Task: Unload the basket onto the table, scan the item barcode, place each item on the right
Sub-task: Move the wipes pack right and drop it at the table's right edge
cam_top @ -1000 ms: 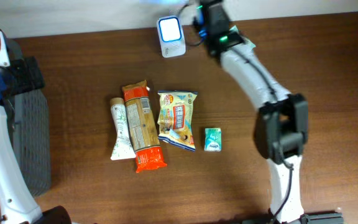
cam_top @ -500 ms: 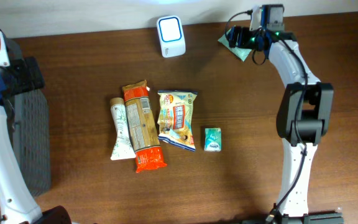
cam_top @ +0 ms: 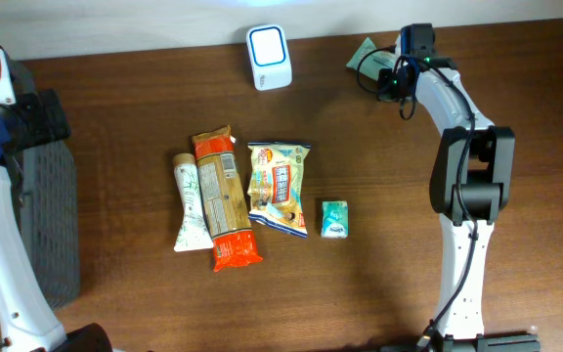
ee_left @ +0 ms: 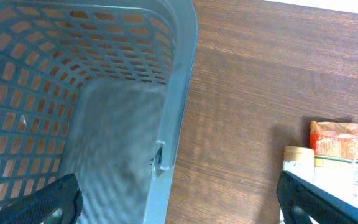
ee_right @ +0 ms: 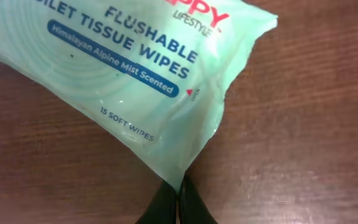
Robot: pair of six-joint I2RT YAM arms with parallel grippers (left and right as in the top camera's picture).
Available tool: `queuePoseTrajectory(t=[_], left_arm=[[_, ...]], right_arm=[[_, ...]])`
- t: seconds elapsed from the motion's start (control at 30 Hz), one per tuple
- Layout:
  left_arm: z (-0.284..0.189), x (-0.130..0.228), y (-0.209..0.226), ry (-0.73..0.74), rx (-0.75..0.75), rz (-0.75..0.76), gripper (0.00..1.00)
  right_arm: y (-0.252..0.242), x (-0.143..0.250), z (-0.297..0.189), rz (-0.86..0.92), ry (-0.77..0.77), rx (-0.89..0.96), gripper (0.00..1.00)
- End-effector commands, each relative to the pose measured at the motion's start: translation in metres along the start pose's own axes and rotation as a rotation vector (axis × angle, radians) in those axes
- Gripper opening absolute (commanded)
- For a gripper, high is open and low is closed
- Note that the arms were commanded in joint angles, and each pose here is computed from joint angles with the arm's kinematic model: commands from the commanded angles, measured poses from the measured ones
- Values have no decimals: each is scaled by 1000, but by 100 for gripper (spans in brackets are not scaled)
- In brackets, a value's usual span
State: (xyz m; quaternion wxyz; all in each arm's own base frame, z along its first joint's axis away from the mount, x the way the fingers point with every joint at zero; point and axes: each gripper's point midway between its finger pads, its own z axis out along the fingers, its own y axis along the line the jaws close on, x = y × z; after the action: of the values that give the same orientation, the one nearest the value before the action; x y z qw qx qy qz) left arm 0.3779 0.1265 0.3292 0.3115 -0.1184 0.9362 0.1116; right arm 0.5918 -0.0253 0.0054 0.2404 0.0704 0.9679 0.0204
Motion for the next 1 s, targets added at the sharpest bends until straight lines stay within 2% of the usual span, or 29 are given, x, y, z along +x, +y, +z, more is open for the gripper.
queuePoseTrajectory(t=[0.0, 0.17, 0.3, 0.33, 0.37, 0.4, 0.43, 0.53, 0.63, 0.67, 0.7, 0.73, 0.77, 0.83, 0.87, 0.93, 0.97], left_arm=[[-6, -2, 2, -17, -6, 9, 99], [-6, -2, 2, -17, -6, 9, 99], [-6, -2, 2, -17, -6, 9, 99], [-6, -2, 2, -17, -6, 9, 99], [-6, -2, 2, -17, -6, 9, 99], [-6, -2, 2, -17, -6, 9, 99], [-6, -2, 2, -17, -6, 9, 99], [-6, -2, 2, -17, -6, 9, 99], [-6, -2, 2, -17, -6, 9, 99], [-6, -2, 2, -17, -6, 9, 99], [-6, -2, 2, -17, -6, 9, 99], [-6, -2, 2, -17, -6, 9, 99], [-6, -2, 2, -16, -6, 9, 99], [-6, -2, 2, -17, -6, 9, 99], [-6, -2, 2, -17, -6, 9, 99], [-6, -2, 2, -17, -6, 9, 99], [-6, -2, 2, -17, -6, 9, 99]], right_arm=[[8, -2, -22, -2, 10, -21, 4], [17, -60, -114, -5, -190, -42, 4], [26, -34, -138, 29, -84, -65, 4], [26, -39, -137, 28, -105, -67, 10], [26, -48, -131, 26, -141, -64, 57], [26, -63, -119, 9, -201, -64, 93], [27, -75, -97, 7, -255, -71, 99], [26, -76, -32, 6, -297, -76, 99], [23, -58, 6, 7, -258, -71, 99], [23, -55, 8, -1, -247, -69, 94], [22, -52, 8, 0, -236, -68, 71], [21, -44, 10, 2, -203, -63, 33], [20, -32, 12, 4, -150, -57, 4], [23, -6, 4, 8, -30, -81, 4], [24, -3, -16, 11, 0, -83, 4], [25, -6, -65, 12, 21, -81, 4], [21, -2, -129, 63, 50, -63, 4]])
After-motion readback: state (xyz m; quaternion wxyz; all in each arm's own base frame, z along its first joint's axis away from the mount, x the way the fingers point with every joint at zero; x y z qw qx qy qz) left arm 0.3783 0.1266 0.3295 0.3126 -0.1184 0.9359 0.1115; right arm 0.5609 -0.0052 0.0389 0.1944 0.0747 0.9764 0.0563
